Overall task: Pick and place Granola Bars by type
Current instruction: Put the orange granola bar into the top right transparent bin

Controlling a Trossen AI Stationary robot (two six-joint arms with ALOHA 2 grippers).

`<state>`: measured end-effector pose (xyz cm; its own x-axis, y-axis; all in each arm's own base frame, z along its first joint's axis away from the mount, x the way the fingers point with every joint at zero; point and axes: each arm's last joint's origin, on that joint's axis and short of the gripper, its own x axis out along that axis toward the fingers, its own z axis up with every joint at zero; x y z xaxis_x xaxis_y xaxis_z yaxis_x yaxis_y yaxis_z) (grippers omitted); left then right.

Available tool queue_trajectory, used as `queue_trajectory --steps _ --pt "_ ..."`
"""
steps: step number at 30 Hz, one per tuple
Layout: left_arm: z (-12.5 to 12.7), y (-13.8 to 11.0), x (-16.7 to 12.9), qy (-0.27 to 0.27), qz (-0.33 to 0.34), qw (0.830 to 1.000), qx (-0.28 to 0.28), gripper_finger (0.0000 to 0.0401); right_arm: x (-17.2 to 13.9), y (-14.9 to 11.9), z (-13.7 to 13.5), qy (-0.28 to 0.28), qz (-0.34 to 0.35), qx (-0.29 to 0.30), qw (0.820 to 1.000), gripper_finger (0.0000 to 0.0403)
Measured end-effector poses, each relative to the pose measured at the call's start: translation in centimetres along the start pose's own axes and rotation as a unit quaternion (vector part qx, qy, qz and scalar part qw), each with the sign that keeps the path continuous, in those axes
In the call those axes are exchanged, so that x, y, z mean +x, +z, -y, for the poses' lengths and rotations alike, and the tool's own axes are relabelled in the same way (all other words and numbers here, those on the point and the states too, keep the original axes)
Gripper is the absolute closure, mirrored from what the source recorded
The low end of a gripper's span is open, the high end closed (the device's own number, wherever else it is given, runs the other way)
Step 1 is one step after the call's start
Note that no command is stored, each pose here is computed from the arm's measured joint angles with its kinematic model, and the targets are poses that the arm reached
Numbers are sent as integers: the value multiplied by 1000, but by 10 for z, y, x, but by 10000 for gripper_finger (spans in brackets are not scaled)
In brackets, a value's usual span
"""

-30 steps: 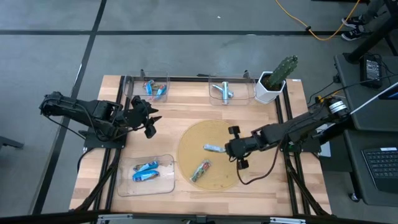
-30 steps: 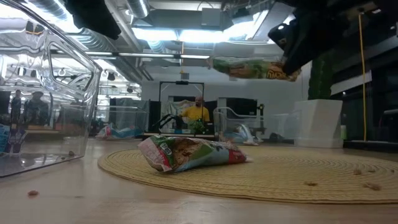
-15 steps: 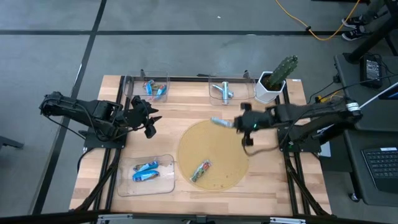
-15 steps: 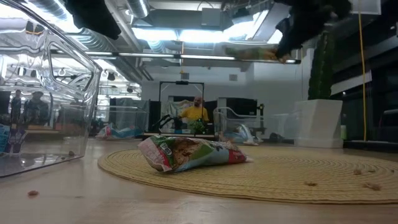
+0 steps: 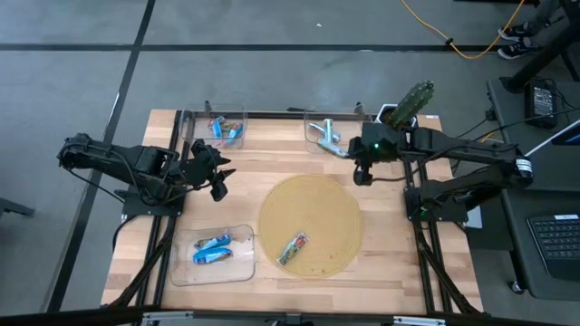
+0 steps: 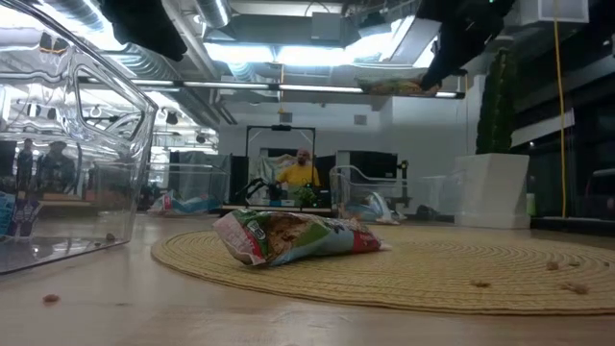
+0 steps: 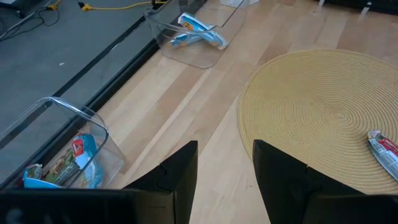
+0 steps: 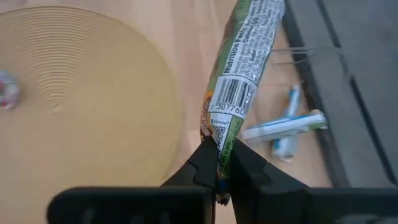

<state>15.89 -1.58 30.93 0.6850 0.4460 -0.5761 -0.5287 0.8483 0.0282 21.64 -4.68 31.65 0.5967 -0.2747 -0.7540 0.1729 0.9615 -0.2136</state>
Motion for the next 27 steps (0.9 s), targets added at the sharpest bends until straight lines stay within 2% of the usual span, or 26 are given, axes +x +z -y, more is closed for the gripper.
queue_trajectory --steps 6,10,16,22,27 --pt "0 0 0 0 0 1000 0 256 -2 0 25 -35 -1 10 999 367" --pt "0 0 0 1 0 1000 1 256 -9 4 38 -22 18 31 999 379" --pt "0 0 0 1 0 1000 8 256 -8 -1 49 -28 14 35 999 371" --pt "1 0 1 1 -2 1000 7 256 10 -9 66 -50 1 6 999 373" --pt "4 -1 6 3 -12 1000 13 256 37 -17 86 -63 -11 22 998 380"
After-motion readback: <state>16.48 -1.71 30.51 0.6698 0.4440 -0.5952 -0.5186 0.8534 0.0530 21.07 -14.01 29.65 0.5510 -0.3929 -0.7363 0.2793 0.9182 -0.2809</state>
